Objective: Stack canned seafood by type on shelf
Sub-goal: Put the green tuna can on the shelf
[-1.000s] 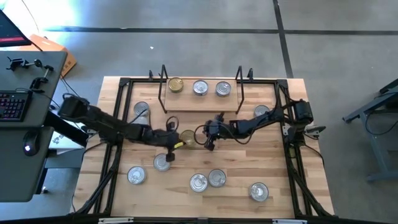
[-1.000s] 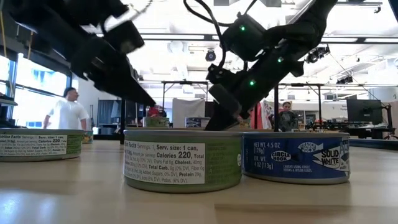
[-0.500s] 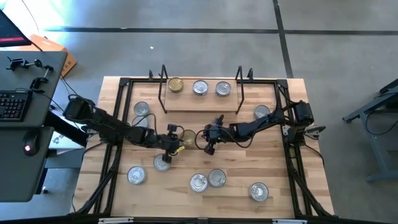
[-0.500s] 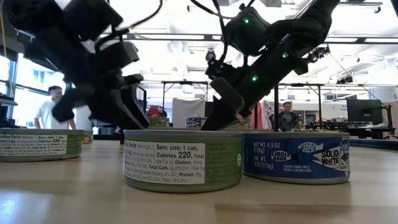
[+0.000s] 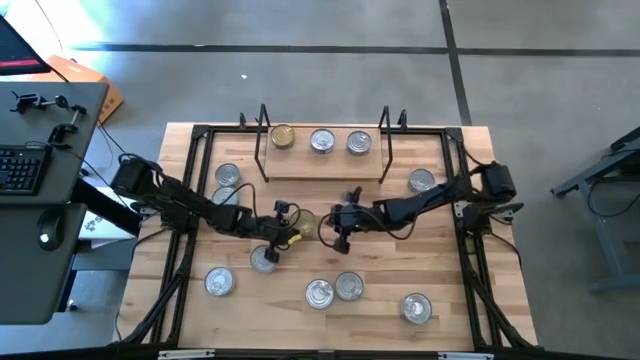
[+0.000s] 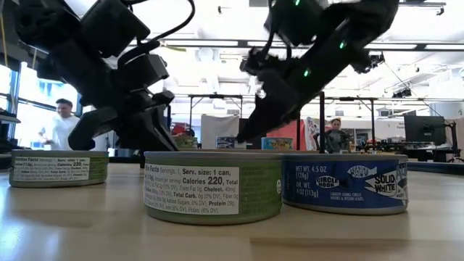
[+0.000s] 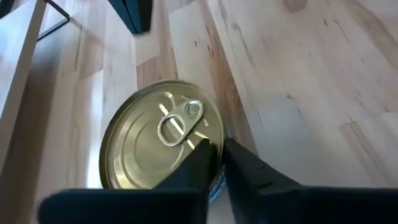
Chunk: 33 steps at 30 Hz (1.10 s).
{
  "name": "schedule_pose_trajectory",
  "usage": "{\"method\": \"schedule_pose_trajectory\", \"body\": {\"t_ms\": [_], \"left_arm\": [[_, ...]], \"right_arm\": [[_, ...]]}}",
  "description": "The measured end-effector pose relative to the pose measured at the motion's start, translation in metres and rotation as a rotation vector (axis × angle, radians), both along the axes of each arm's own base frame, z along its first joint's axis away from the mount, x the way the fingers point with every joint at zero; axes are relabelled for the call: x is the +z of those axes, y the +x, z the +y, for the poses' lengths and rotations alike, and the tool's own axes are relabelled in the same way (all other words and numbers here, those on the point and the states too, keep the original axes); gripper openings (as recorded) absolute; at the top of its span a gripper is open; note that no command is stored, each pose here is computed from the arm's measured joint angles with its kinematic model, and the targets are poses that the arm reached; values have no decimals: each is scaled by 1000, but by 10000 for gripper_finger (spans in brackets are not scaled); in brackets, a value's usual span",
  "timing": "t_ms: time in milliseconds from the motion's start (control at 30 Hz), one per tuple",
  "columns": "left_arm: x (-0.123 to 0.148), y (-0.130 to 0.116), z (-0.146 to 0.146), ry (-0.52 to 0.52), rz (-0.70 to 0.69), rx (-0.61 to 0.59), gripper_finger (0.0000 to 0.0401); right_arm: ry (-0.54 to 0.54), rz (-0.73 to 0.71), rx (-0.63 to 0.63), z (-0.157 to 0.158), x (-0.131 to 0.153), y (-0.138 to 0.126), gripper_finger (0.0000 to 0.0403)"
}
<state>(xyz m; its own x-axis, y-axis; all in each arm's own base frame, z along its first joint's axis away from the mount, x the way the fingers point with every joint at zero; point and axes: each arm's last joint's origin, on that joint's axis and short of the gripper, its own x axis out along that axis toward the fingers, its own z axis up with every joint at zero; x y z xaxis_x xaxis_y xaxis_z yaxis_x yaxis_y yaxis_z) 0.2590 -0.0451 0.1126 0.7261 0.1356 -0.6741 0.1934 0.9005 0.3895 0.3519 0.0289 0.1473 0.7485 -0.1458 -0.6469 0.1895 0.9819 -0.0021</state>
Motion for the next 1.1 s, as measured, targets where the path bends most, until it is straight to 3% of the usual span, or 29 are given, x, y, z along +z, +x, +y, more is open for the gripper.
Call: {"method": "schedule_pose_trajectory", "body": {"t_ms": [267,367,567,833,1100], "left_arm": [[16,-2,-9,61,-54,15,4],[34,5,-14,88,-92,49,4],[56,16,-20,183,-42,102,2],[79,27,-10,379,-83,285,1],[82,30,26,512,-54,480,1]], "right_arm": [[-38,12,44,15,38,-22,0],[-47,-12,63,19,40,-21,0],[-52,-26,63,20,39,-19,0],[-53,-27,62,20,38,-19,0],[-53,-29,63,20,38,-18,0]]}}
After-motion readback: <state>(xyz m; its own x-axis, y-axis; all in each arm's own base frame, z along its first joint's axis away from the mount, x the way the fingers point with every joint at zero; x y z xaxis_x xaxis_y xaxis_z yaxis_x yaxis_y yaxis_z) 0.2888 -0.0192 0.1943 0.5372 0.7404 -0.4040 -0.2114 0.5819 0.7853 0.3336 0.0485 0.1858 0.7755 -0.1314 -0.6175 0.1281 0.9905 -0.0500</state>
